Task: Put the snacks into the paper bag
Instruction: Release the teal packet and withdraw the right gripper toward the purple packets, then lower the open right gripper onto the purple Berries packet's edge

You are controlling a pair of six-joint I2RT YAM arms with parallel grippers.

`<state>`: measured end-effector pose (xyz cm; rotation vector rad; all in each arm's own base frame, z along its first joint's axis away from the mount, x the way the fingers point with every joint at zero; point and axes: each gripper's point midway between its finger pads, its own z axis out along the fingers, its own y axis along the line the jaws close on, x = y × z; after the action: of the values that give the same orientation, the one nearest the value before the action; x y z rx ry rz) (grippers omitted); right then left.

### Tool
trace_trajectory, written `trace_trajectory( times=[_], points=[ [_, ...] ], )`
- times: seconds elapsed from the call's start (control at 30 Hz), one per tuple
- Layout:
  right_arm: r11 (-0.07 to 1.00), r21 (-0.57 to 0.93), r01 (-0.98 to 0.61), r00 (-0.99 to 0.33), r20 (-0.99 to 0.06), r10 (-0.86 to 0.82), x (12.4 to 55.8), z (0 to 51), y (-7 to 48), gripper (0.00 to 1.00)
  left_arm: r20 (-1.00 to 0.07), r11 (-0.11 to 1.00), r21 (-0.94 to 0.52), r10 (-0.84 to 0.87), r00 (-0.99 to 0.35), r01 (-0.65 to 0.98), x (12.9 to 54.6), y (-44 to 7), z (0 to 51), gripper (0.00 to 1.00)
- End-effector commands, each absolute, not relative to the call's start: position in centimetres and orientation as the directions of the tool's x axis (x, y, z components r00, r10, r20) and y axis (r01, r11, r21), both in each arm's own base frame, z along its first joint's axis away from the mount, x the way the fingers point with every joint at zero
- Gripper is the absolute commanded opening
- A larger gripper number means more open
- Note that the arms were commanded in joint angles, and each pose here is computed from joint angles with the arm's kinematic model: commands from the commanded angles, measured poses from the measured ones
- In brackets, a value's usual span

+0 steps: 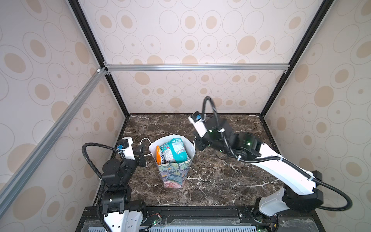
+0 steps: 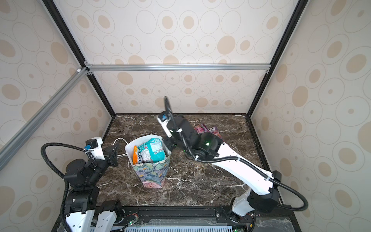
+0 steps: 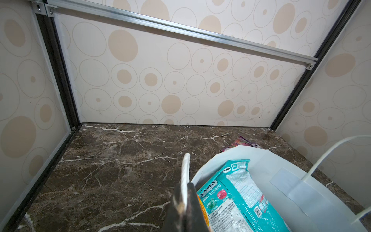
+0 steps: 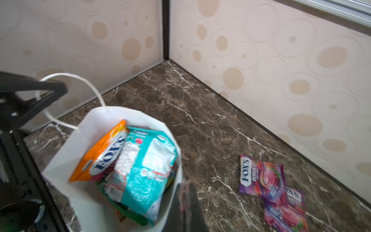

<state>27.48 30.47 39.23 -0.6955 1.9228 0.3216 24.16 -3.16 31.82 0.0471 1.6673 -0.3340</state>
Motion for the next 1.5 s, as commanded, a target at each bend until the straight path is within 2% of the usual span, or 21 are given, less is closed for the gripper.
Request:
trace_trajectory(
  times=[0.0, 0.07, 0.17, 0.23, 0.33, 0.5, 0.67, 0.8, 1.03, 1.47],
  points=[
    [0.866, 0.024, -0.499, -0.399, -0.894, -0.206, 29.7, 37.5, 26.0, 0.09, -0.981, 0.965, -0.171, -0.148, -0.125, 0.199, 24.3, -2.7, 31.9, 0.0],
    [0.899, 0.068, -0.432, -0.438, -0.888, -0.143, 30.9, 36.4, 22.7, 0.14, -0.98, 0.966, -0.173, -0.15, -0.128, 0.191, 24.4, -2.5, 31.8, 0.0],
    [0.935, 0.145, -0.323, -0.499, -0.866, -0.038, 32.8, 33.9, 18.1, 0.15, -0.98, 0.968, -0.174, -0.151, -0.133, 0.18, 24.5, -2.4, 31.6, 0.0],
    [0.939, 0.216, -0.266, -0.547, -0.836, 0.038, 33.8, 31.5, 15.8, 0.22, -0.98, 0.969, -0.173, -0.15, -0.133, 0.177, 24.5, -2.3, 31.7, 0.0],
    [0.937, 0.289, -0.197, -0.601, -0.791, 0.118, 34.9, 28.2, 13.6, 0.25, -0.979, 0.969, -0.175, -0.153, -0.132, 0.176, 24.4, -2.3, 31.7, 0.0],
    [0.924, 0.367, -0.105, -0.646, -0.732, 0.218, 36.6, 24.0, 11.1, 0.4, -0.98, 0.969, -0.173, -0.152, -0.13, 0.175, 24.4, -2.3, 31.7, 0.0],
    [0.907, 0.42, -0.03, -0.663, -0.688, 0.297, 38.3, 20.7, 9.3, 0.43, -0.981, 0.969, -0.17, -0.149, -0.125, 0.178, 24.3, -2.3, 31.8, 0.0],
    [0.89, 0.457, 0.006, -0.677, -0.653, 0.34, 39.3, 18.6, 8.5, 0.51, -0.98, 0.967, -0.171, -0.147, -0.132, 0.19, 24.4, -2.5, 31.7, 0.0],
    [0.863, 0.502, 0.059, -0.684, -0.61, 0.401, 41.0, 17.1, 7.1, 0.59, -0.982, 0.967, -0.165, -0.143, -0.12, 0.193, 24.2, -2.6, 32.0, 0.0],
    [0.845, 0.521, 0.119, -0.682, -0.576, 0.451, 44.7, 15.7, 4.6, 0.64, -0.983, 0.965, -0.164, -0.141, -0.121, 0.204, 24.2, -2.8, 32.0, 0.0]
  ],
)
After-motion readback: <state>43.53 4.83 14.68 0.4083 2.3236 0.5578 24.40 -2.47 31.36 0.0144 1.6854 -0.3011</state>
